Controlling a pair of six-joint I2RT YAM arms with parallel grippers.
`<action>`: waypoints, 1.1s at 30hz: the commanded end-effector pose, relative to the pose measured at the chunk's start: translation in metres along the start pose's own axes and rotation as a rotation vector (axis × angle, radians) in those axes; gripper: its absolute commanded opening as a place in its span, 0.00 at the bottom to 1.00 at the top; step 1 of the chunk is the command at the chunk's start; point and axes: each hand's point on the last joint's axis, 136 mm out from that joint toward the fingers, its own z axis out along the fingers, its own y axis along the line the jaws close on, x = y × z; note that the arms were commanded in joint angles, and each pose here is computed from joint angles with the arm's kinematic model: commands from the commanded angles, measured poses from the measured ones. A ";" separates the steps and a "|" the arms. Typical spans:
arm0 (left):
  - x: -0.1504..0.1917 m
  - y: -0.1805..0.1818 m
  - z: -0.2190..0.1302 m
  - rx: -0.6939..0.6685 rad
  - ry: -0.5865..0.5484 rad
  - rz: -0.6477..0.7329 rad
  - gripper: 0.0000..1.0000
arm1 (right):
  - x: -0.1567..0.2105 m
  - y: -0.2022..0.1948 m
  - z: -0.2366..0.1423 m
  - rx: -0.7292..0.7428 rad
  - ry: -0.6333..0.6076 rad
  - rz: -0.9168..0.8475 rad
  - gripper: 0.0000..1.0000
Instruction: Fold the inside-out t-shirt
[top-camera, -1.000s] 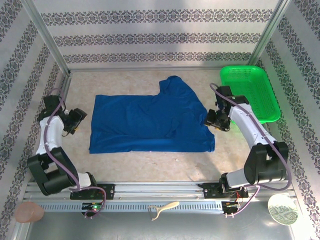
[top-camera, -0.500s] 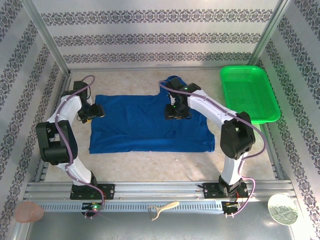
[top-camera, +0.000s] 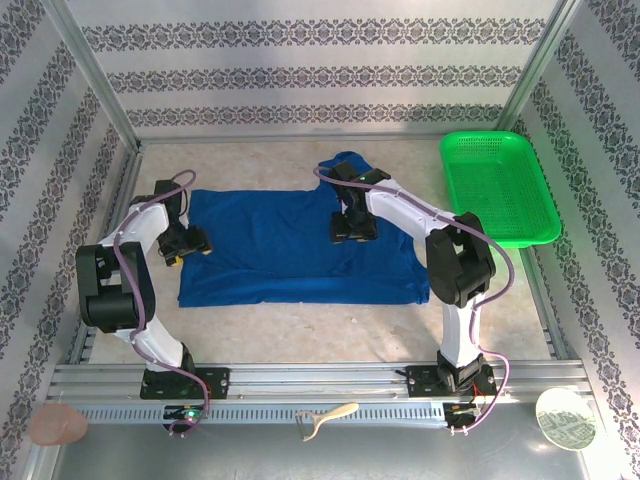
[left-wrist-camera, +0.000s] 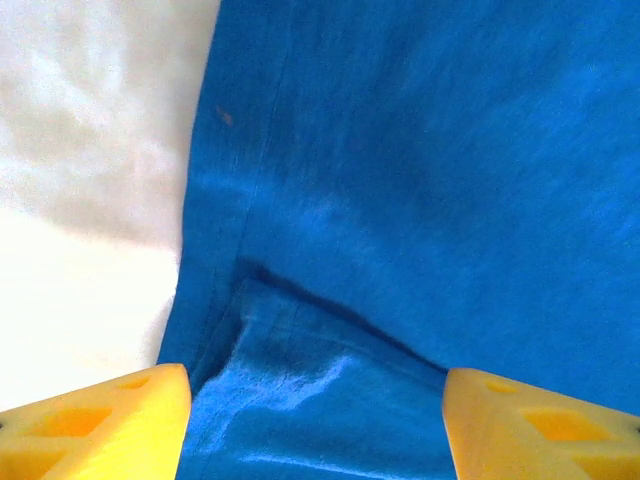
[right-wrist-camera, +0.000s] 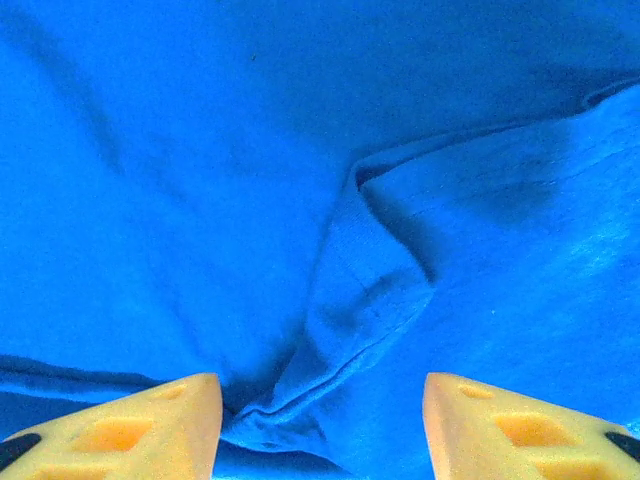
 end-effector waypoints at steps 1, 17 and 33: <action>-0.044 -0.017 -0.028 0.055 -0.141 -0.022 0.70 | -0.033 -0.018 -0.029 -0.009 -0.111 0.064 0.57; -0.196 -0.072 -0.009 0.187 -0.247 -0.039 0.78 | -0.241 -0.070 -0.069 -0.231 -0.456 0.237 0.62; -0.211 -0.062 0.022 0.169 -0.191 -0.078 0.81 | -0.322 -0.102 0.023 -0.391 -0.584 0.383 0.65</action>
